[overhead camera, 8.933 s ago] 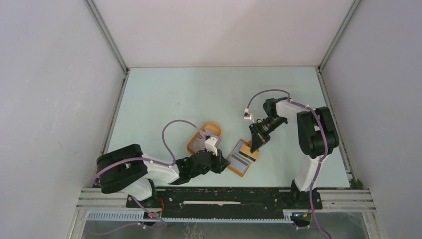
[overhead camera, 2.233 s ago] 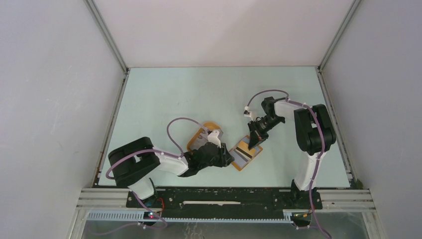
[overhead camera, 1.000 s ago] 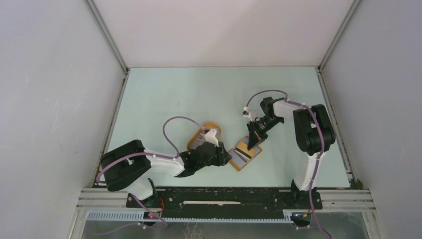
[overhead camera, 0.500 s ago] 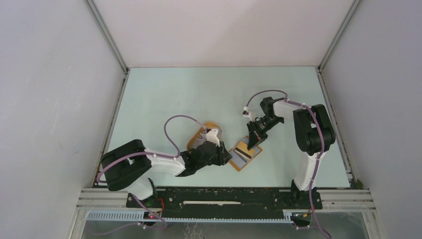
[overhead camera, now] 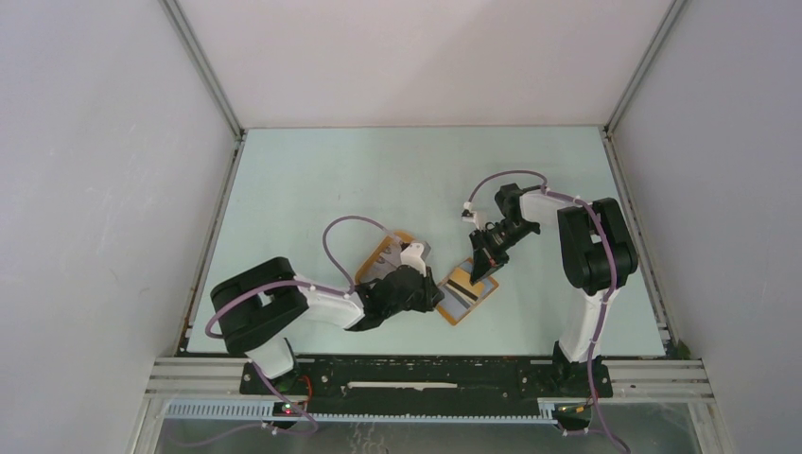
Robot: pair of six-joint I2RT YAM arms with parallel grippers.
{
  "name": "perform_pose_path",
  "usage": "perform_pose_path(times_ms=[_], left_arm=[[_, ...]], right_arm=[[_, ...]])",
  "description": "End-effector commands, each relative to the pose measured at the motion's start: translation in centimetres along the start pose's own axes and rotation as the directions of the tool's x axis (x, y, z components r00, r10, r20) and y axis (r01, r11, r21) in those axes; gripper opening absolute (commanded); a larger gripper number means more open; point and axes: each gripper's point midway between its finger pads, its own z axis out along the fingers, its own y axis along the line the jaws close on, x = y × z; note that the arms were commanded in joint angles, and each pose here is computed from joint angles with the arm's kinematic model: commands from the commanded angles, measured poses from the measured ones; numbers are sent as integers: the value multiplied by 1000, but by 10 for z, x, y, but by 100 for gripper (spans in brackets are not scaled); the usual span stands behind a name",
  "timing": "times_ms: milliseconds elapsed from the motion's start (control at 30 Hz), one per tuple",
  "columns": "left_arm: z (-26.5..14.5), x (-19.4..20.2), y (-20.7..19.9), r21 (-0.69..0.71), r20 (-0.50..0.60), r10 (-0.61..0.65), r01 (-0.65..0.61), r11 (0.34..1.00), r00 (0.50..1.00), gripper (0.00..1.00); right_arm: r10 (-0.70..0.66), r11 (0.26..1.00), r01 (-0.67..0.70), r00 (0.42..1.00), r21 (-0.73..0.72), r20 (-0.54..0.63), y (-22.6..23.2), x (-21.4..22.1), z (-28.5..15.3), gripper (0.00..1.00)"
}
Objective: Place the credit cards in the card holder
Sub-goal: Insert the credit card into the card holder.
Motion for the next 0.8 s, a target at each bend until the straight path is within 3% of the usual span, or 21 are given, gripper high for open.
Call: perform_pose_path(times_ms=[0, 300, 767], left_arm=[[5, 2, 4, -14, 1, -3, 3, 1000, 1000, 15], [5, 10, 9, -14, -10, -13, 13, 1000, 1000, 9], [1, 8, 8, -4, 3, -12, 12, 1000, 1000, 9]], right_arm=[[-56, 997, 53, 997, 61, 50, -3, -12, -12, 0], [-48, 996, 44, 997, 75, 60, -6, -13, -17, 0], [-7, 998, 7, 1000, 68, 6, -12, -3, -5, 0]])
